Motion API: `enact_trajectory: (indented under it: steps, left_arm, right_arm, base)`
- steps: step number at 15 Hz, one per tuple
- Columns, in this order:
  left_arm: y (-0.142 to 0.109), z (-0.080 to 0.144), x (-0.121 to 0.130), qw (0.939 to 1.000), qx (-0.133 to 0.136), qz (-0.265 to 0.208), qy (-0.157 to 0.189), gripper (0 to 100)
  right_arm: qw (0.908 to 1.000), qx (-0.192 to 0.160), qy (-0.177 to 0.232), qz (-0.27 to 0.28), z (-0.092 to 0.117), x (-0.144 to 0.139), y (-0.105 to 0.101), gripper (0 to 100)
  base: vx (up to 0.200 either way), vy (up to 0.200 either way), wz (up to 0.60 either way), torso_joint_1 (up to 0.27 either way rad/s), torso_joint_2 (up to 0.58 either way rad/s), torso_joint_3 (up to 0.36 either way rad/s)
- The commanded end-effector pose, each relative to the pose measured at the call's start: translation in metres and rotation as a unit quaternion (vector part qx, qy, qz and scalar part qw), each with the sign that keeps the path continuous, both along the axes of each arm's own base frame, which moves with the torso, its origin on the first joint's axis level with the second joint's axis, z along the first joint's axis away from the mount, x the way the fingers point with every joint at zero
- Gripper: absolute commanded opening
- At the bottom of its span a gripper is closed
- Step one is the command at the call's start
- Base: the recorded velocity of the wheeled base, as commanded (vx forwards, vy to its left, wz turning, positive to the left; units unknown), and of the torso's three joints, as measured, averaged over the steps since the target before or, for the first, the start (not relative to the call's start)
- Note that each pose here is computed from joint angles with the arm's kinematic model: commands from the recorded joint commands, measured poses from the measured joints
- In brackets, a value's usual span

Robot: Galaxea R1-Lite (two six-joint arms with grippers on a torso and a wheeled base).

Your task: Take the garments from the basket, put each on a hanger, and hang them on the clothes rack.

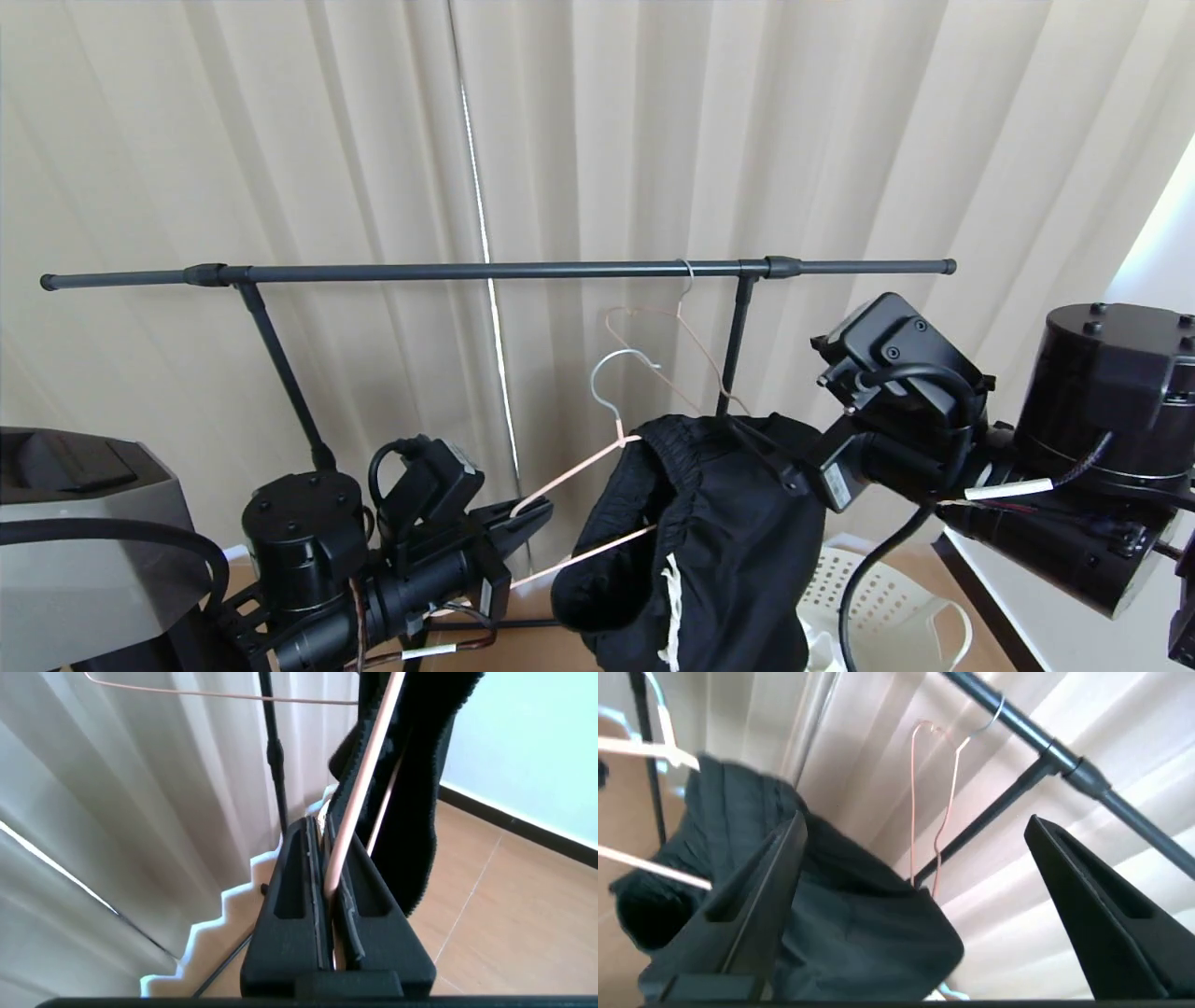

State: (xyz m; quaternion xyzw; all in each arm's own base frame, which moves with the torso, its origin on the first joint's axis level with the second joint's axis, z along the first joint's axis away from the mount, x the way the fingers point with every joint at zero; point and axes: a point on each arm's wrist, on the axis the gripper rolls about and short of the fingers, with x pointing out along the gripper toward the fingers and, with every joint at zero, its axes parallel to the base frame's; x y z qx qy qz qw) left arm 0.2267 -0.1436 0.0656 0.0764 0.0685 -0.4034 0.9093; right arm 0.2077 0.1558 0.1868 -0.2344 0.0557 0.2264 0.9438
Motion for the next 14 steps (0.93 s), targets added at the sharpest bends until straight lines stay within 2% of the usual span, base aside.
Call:
enact_trajectory:
  steps: [1, 4, 5, 9, 12, 14]
  left_arm:
    - [0.001, 0.005, -0.004, 1.0, -0.003, -0.003, -0.006, 0]
    - [0.003, 0.013, -0.004, 0.9985, -0.02, -0.049, -0.016, 0]
    - [0.003, 0.012, -0.004, 0.9983, -0.019, -0.052, -0.015, 0]
    - [-0.004, 0.007, 0.002, 0.9954, -0.014, -0.093, -0.02, 0]
    - [-0.008, 0.009, 0.008, 0.9943, -0.017, -0.099, -0.035, 0]
    - [-0.008, 0.005, 0.008, 0.9945, -0.012, -0.1, -0.028, 0]
  right_arm:
    - [1.0, 0.002, 0.001, -0.006, 0.007, -0.001, -0.016, 100]
    - [0.9989, -0.019, 0.019, 0.038, 0.012, 0.002, -0.035, 100]
    - [0.9986, -0.021, 0.023, 0.043, 0.012, 0.002, -0.037, 100]
    - [0.9917, -0.071, 0.05, 0.095, 0.018, 0.009, -0.056, 100]
    - [0.9874, -0.078, 0.067, 0.121, 0.021, 0.002, -0.058, 100]
    - [0.9826, -0.077, 0.075, 0.151, 0.021, -0.004, -0.06, 100]
  base:
    - [0.0, 0.0, 0.0, 0.0, 0.0, 0.0]
    - [0.0, 0.0, 0.0, 0.0, 0.0, 0.0]
    - [0.0, 0.0, 0.0, 0.0, 0.0, 0.0]
    - [0.0, 0.0, 0.0, 0.0, 0.0, 0.0]
    - [0.0, 0.0, 0.0, 0.0, 0.0, 0.0]
    - [0.0, 0.0, 0.0, 0.0, 0.0, 0.0]
